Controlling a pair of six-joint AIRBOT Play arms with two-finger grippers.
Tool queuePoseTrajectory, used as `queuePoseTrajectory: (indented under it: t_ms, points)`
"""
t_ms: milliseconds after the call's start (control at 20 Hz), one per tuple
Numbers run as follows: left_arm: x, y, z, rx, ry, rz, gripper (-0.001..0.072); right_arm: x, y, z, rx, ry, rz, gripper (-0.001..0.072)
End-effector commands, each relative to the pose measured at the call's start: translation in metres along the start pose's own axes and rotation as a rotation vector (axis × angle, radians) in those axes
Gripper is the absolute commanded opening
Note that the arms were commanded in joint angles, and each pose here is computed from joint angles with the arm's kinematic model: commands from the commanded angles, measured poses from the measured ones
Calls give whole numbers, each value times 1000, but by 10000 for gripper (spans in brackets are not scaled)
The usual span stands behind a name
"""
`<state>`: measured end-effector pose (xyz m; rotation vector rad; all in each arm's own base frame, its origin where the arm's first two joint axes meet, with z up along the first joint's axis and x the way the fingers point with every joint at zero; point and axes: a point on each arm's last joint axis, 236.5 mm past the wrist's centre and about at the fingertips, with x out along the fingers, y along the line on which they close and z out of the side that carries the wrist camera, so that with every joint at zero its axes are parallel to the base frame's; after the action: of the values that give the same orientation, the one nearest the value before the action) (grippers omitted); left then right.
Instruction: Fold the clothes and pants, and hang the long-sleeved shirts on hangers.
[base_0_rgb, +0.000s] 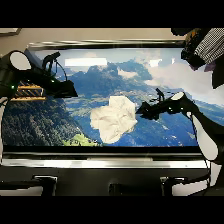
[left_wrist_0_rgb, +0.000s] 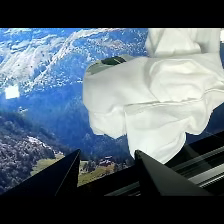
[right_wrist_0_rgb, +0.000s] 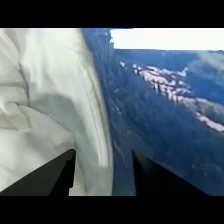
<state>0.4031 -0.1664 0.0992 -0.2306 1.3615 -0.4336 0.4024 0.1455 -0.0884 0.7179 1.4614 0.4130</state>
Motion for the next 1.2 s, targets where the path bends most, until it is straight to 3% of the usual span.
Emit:
queuePoseTrajectory:
  t_ms: [0, 50, 100, 300, 350, 450, 850, 1100, 1150]
  points:
    - [-4, 9, 5, -18, -19, 6, 408, 17, 1, 6, -17, -27, -15, 423]
    - [-6, 14, 6, -29, -24, 8, 465, 19, 2, 7, -14, -29, -17, 423]
    - [-8, 19, 8, -41, -29, 11, 573, 22, 1, 6, -13, -25, -19, 423]
    - [-15, 42, 11, -59, -44, 22, 576, 35, 9, 0, 11, 0, 5, 389]
    - [-13, 47, 9, -57, -38, 22, 576, 37, 12, -2, -5, 1, 8, 292]
    - [-3, 54, 6, -56, -29, 7, 576, 37, 15, -2, -19, 4, 12, 28]
    - [129, 30, -31, -195, -15, -287, 574, -15, 49, -6, -103, -43, 37, 31]
    - [186, 6, -43, -205, 20, -342, 570, -22, 59, -22, -99, 6, 56, 31]
    - [194, 2, -45, -215, 29, -348, 516, -22, 60, -24, -96, 15, 60, 31]
